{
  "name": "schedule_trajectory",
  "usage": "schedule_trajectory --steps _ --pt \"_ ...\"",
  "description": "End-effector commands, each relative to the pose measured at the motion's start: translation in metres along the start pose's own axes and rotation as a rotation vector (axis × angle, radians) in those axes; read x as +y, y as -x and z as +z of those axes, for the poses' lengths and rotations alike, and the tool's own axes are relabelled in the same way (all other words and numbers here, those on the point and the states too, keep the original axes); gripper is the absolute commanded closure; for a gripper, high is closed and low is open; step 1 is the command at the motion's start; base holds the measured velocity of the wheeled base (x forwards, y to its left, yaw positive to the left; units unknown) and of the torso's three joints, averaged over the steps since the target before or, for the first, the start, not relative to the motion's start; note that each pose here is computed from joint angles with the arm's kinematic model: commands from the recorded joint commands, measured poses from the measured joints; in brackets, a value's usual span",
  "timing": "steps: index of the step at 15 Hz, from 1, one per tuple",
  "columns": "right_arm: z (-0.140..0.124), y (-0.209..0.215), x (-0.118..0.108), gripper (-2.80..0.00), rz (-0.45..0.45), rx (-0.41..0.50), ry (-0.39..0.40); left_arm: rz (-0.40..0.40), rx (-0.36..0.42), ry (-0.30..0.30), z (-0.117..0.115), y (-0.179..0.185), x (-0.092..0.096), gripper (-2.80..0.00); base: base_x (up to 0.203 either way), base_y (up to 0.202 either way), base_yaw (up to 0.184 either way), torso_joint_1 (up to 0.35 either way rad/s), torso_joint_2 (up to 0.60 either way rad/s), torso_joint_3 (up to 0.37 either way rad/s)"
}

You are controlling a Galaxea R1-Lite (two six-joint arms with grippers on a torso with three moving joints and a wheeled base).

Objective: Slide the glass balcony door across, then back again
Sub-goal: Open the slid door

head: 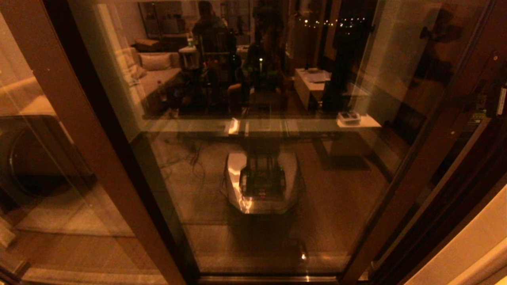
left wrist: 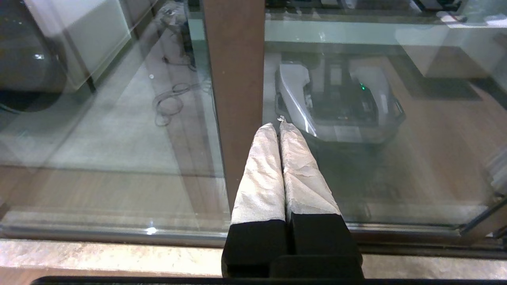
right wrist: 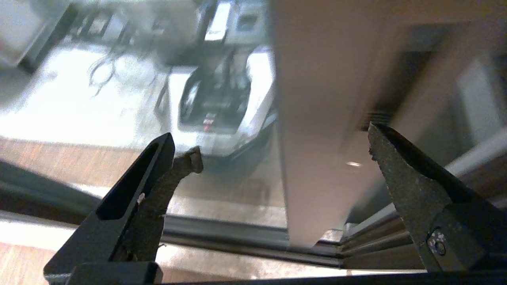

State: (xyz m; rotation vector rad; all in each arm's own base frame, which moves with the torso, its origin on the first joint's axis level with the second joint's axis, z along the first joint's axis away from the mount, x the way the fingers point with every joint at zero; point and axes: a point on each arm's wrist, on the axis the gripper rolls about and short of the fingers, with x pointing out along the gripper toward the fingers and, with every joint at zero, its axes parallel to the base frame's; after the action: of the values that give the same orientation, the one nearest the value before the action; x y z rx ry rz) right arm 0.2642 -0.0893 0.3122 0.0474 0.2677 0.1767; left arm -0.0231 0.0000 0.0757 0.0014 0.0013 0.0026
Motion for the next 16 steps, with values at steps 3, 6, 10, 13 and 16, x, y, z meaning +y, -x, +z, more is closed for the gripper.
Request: schedule_trajectory --steps 3,6,10,13,16 --pt "0.015 0.039 0.006 -2.80 -0.063 -0.084 0.038 0.001 0.000 0.000 0.000 0.000 0.000 0.00 0.000 0.000 0.000 0.000 0.00 0.000" --pt "0.021 0.064 0.007 0.00 -0.124 -0.124 0.064 0.001 0.000 0.000 0.000 0.000 0.000 0.00 0.000 0.000 0.000 0.000 0.00 0.000" --pt "0.020 0.075 -0.011 0.00 -0.255 -0.105 0.136 0.001 -0.001 0.000 0.000 0.000 0.000 0.00 0.000 0.000 0.000 0.000 0.00 0.000" --pt "0.021 0.062 -0.032 0.00 -0.311 -0.078 0.138 0.001 0.000 0.000 0.000 0.000 0.000 0.00 0.000 0.000 0.000 0.000 0.00 0.000" --pt "0.025 0.045 -0.053 0.00 -0.362 -0.066 0.106 0.001 0.000 0.000 0.000 0.000 0.000 0.00 0.000 0.000 0.000 0.000 0.00 0.000"
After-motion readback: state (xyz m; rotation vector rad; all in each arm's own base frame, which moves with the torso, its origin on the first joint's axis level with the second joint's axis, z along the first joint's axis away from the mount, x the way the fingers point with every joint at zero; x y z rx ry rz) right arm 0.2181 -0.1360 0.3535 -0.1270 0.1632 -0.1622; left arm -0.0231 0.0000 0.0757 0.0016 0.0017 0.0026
